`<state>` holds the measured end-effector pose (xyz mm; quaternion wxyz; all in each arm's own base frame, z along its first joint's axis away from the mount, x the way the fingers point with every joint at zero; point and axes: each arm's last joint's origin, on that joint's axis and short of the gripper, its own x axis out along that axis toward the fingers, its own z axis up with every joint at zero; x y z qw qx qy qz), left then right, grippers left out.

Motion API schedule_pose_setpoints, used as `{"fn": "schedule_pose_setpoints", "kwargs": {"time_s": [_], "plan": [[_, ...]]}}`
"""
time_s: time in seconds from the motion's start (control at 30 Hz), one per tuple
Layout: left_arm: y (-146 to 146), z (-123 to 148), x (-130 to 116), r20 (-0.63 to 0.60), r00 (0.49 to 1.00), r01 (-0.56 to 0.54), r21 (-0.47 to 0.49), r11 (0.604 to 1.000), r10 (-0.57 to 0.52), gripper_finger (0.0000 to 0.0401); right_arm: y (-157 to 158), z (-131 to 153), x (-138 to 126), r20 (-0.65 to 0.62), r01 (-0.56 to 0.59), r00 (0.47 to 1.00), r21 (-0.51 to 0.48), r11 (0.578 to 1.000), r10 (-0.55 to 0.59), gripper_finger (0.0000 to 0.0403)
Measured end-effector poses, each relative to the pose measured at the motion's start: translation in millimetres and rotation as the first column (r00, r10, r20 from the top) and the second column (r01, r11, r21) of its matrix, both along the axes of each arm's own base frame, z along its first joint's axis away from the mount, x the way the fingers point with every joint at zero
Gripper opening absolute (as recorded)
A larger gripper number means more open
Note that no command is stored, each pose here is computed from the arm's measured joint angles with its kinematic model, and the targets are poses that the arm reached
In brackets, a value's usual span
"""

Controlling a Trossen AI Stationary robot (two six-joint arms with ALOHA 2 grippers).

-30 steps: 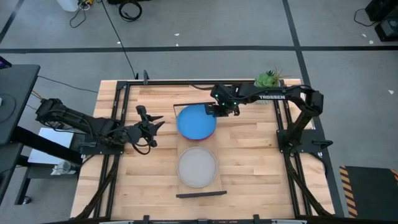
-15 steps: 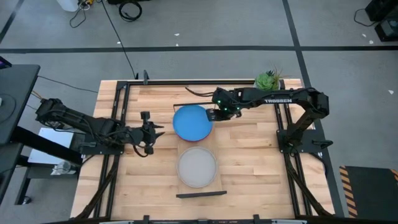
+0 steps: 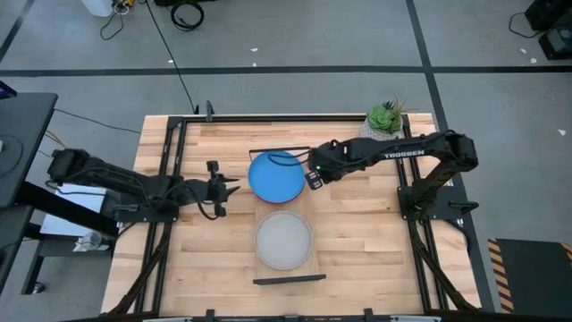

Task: Place and stack plates onto a shelf
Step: Return to Home Position

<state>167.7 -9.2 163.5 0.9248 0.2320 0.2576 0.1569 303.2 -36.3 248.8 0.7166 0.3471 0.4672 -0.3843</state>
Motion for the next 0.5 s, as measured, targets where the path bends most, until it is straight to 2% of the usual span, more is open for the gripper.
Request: {"fn": "schedule_pose_setpoints", "kwargs": {"time_s": [0.13,0.5], "plan": [[10,-5,3,0.061,0.998,0.033,-0.041,0.999,-0.031,0.0117,10,2,-1,-0.003,-0.037,0.999,-0.035,0.999,0.036,0.0050],[26,-12,20,0.113,0.990,0.095,-0.109,0.989,-0.083,0.0116,44,22,-11,0.051,-0.115,0.991,-0.152,0.982,0.124,0.0049]]}}
